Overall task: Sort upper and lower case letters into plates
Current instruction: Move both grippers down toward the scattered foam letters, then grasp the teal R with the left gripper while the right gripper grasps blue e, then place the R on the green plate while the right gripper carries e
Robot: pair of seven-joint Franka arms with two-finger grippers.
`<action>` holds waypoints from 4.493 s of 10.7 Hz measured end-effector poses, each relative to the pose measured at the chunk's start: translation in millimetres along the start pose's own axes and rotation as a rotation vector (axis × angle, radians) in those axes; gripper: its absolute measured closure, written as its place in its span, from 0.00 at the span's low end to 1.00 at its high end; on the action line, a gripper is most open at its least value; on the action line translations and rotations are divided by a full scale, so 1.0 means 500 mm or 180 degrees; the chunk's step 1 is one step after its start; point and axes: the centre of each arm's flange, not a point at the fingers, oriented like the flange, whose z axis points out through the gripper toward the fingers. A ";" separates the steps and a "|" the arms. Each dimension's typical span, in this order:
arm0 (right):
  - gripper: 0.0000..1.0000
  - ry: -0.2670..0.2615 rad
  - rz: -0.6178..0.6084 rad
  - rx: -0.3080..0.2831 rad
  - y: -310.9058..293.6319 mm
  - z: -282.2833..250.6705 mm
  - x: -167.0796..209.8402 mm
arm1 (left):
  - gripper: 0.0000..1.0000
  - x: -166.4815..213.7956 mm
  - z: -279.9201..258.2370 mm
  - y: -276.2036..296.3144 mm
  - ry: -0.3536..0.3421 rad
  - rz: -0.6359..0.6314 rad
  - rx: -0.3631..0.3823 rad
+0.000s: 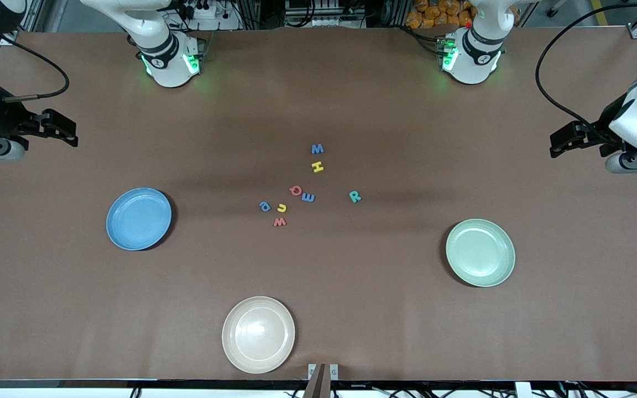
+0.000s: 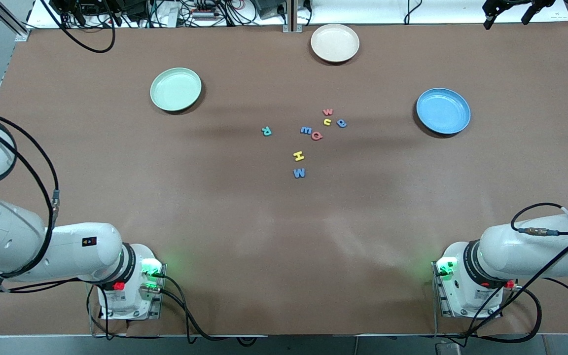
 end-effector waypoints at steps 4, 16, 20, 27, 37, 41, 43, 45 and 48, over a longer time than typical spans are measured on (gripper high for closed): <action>0.00 -0.0016 -0.0002 0.0009 -0.001 0.006 0.000 | 0.00 0.000 -0.001 0.005 0.0003 0.0013 0.0000; 0.00 -0.0012 -0.1000 0.0569 -0.464 0.433 0.206 | 0.00 0.033 0.330 0.377 -0.0035 -0.0280 -0.0268; 0.00 0.0028 -0.1328 0.0370 -0.574 0.549 0.206 | 0.00 0.015 0.450 0.500 -0.0015 -0.0513 -0.0364; 0.00 -0.0013 -0.1091 0.0376 -0.661 0.720 0.148 | 0.00 -0.016 0.603 0.643 0.0048 -0.0326 -0.0292; 0.00 -0.0002 -0.1199 0.0298 -0.679 0.815 0.092 | 0.00 -0.066 0.776 0.752 -0.0162 -0.0648 -0.0199; 0.00 0.0152 -0.1378 0.0196 -0.683 0.828 0.096 | 0.00 -0.081 0.800 0.759 -0.0162 -0.0903 -0.0154; 0.00 0.0150 -0.1404 0.0185 -0.684 0.841 0.095 | 0.00 -0.092 0.825 0.756 -0.0120 -0.0978 -0.0233; 0.00 0.0151 -0.1391 0.0187 -0.686 0.841 0.094 | 0.01 -0.101 0.844 0.755 -0.0137 -0.0990 -0.0230; 0.05 0.0149 -0.1348 0.0187 -0.687 0.841 0.093 | 0.08 -0.121 0.857 0.764 -0.0170 -0.0985 -0.0194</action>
